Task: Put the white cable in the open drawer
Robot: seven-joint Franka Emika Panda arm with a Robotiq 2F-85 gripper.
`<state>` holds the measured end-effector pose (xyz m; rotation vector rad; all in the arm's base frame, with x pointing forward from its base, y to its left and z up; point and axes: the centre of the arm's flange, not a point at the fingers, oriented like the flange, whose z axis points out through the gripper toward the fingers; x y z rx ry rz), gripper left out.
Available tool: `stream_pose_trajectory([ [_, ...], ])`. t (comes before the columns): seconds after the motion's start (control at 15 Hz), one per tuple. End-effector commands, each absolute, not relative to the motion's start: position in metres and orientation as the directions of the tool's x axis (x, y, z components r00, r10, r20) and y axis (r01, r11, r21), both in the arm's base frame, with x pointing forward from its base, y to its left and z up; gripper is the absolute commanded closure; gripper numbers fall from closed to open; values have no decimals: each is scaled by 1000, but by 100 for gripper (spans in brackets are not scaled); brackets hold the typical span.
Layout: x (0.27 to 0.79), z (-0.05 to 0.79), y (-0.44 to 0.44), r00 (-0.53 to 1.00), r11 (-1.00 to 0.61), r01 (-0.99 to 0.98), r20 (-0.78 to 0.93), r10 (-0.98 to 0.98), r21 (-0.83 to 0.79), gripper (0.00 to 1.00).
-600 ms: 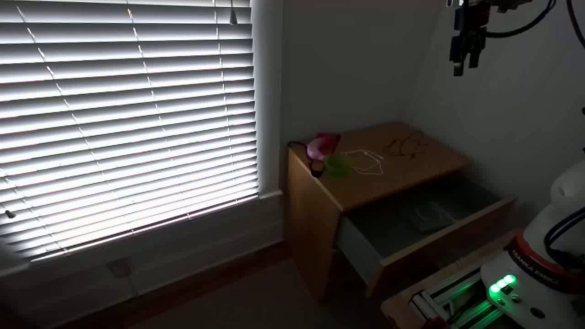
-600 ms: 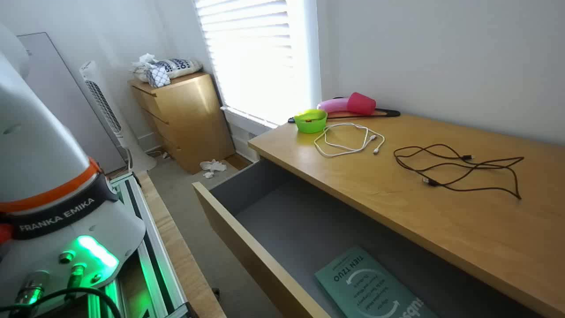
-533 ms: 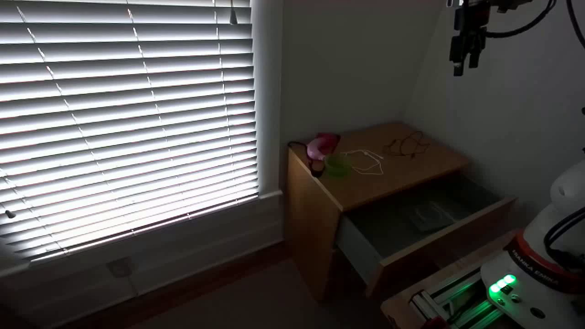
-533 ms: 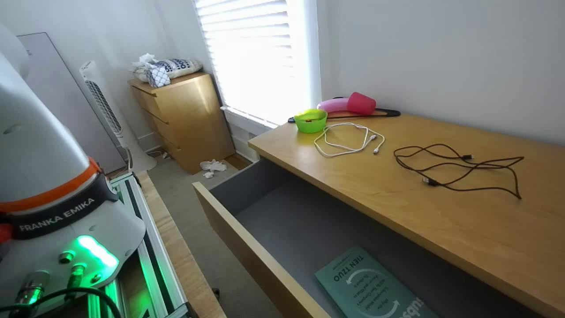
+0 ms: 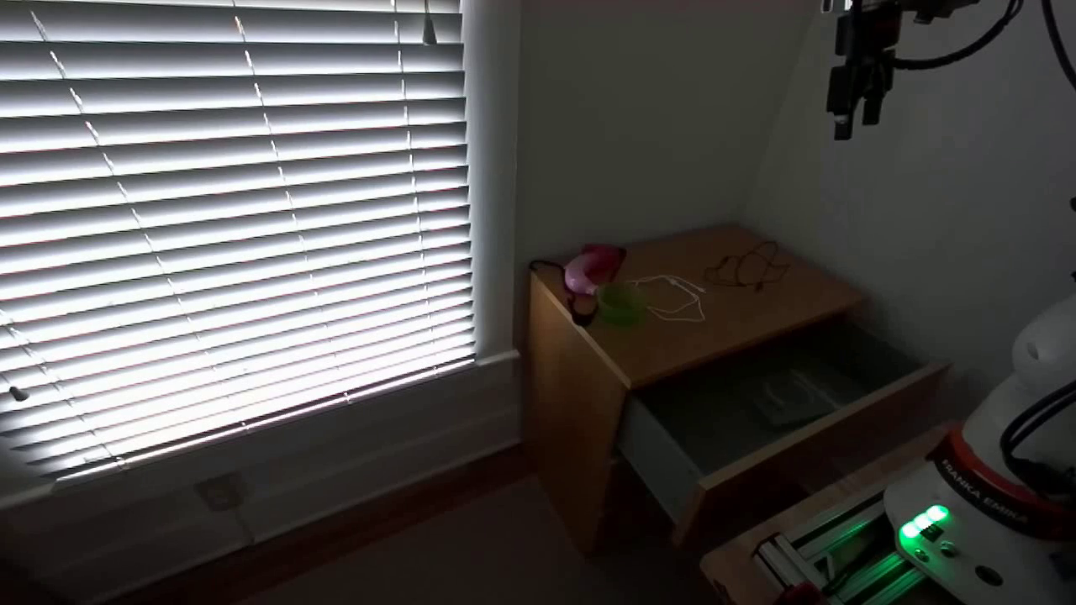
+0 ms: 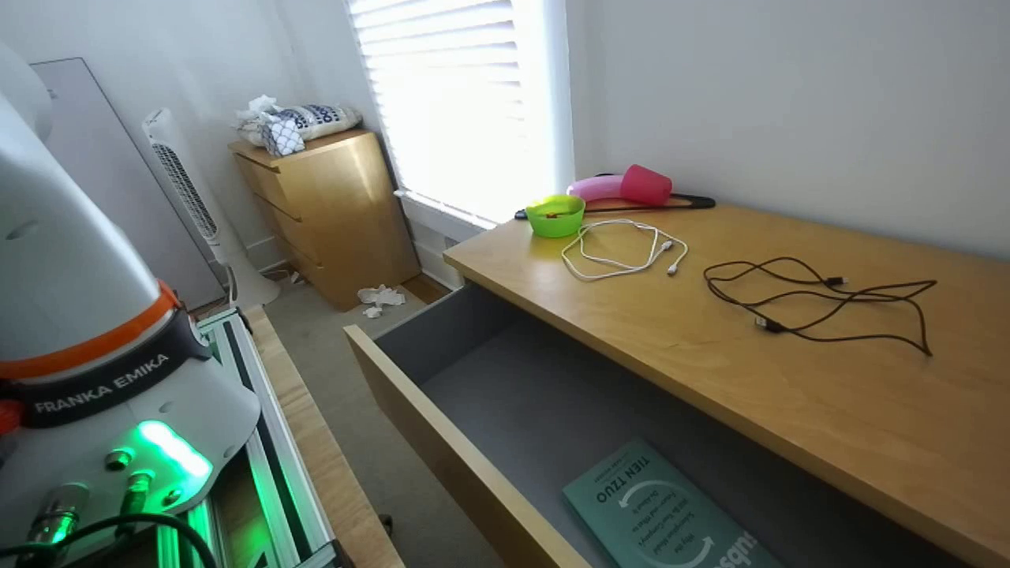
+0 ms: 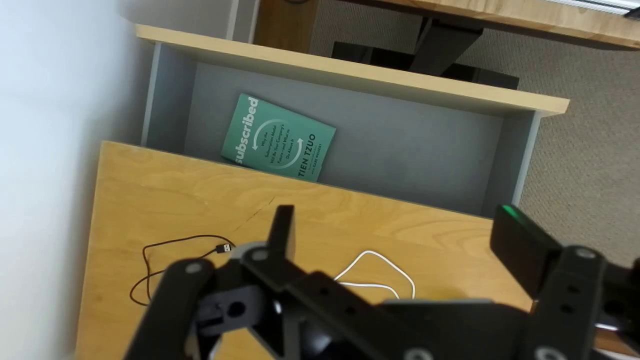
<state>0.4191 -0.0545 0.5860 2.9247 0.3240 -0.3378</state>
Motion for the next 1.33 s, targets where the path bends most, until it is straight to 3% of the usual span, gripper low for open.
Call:
stream_pose_trajectory([
  [0.0, 419, 586, -55, 950, -960, 235, -243, 194, 152, 0],
  [0.47, 436, 538, -42, 940, -959, 262, -254, 229, 105, 0],
  [1.27, 515, 375, -59, 950, -951, 303, -92, 297, 59, 0],
])
